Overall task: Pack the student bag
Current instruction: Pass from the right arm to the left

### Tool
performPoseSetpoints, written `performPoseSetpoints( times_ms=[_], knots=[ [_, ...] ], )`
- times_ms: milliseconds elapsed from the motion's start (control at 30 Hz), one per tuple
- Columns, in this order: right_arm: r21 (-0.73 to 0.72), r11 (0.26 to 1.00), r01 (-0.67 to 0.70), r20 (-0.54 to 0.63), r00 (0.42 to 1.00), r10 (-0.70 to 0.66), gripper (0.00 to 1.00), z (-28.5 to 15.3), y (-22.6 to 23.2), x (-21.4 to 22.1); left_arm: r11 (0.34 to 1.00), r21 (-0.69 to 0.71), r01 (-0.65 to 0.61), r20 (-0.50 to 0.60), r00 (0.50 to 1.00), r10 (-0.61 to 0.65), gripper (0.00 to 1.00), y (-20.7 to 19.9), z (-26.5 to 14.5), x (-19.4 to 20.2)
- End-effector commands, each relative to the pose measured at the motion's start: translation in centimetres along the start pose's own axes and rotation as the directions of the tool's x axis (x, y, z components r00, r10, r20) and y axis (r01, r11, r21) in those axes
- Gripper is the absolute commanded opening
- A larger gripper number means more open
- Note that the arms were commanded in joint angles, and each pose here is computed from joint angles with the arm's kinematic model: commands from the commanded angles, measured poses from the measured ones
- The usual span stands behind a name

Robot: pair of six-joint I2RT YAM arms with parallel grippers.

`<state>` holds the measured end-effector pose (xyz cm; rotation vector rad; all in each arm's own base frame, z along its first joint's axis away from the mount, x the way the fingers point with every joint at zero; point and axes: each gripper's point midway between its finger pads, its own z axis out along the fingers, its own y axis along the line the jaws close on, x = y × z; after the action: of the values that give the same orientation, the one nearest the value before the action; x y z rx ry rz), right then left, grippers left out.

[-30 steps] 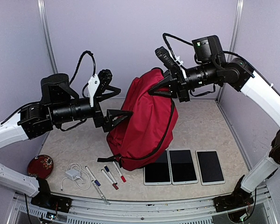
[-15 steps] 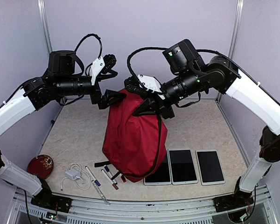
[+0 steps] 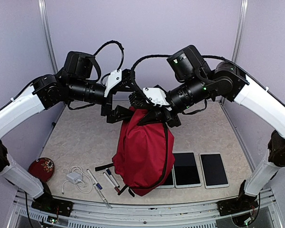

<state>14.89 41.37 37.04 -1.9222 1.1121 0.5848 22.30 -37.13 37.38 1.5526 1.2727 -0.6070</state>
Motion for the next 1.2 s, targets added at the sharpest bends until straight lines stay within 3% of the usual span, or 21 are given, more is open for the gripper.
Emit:
performPoseSetpoints(
  times_ms=[0,67,167,267,400,567,767,933,1167],
  knots=[
    [0.273,0.947,0.170,0.188,0.956,-0.225,0.00,-4.3,-3.8,-6.2,0.989,0.151,-0.008,0.015,1.000,0.006,0.86,-3.5,2.2,0.3],
    [0.301,0.939,0.163,0.192,0.955,-0.228,0.00,-4.6,-4.1,-6.2,0.988,0.151,-0.036,0.032,0.999,0.032,0.76,-4.0,2.6,-0.4],
    [0.379,0.920,0.098,0.181,0.967,-0.178,0.00,-5.7,-5.9,-6.0,0.997,0.070,-0.014,0.062,0.998,0.010,0.74,-2.9,2.0,-1.3],
    [0.429,0.903,0.007,0.197,0.975,-0.101,0.00,-7.4,-7.8,-5.3,0.996,-0.086,0.024,0.180,0.984,-0.009,0.79,-0.4,-1.5,-3.0],
    [0.451,0.891,-0.056,0.302,0.949,-0.093,0.00,-10.6,-8.5,-5.8,0.944,-0.305,0.124,0.329,0.944,-0.018,0.88,2.5,-7.0,-4.7],
    [0.476,0.842,-0.254,0.448,0.894,0.016,0.00,-14.8,-11.1,-6.7,0.931,-0.286,0.226,0.394,0.913,-0.100,0.99,1.7,-10.5,-4.8],
    [0.456,0.819,-0.349,0.540,0.840,0.058,0.00,-15.3,-11.5,-7.1,0.884,-0.185,0.430,0.374,0.863,-0.341,0.99,0.5,-8.1,-1.1],
    [0.440,0.821,-0.363,0.559,0.827,0.066,0.00,-14.6,-11.2,-6.7,0.872,-0.204,0.445,0.317,0.873,-0.371,0.99,0.1,-5.5,2.6],
    [0.333,0.863,-0.380,0.562,0.815,0.142,0.00,-11.2,-11.0,-5.7,0.865,-0.201,0.460,0.299,0.869,-0.393,0.99,0.6,-2.4,3.1]
  ],
)
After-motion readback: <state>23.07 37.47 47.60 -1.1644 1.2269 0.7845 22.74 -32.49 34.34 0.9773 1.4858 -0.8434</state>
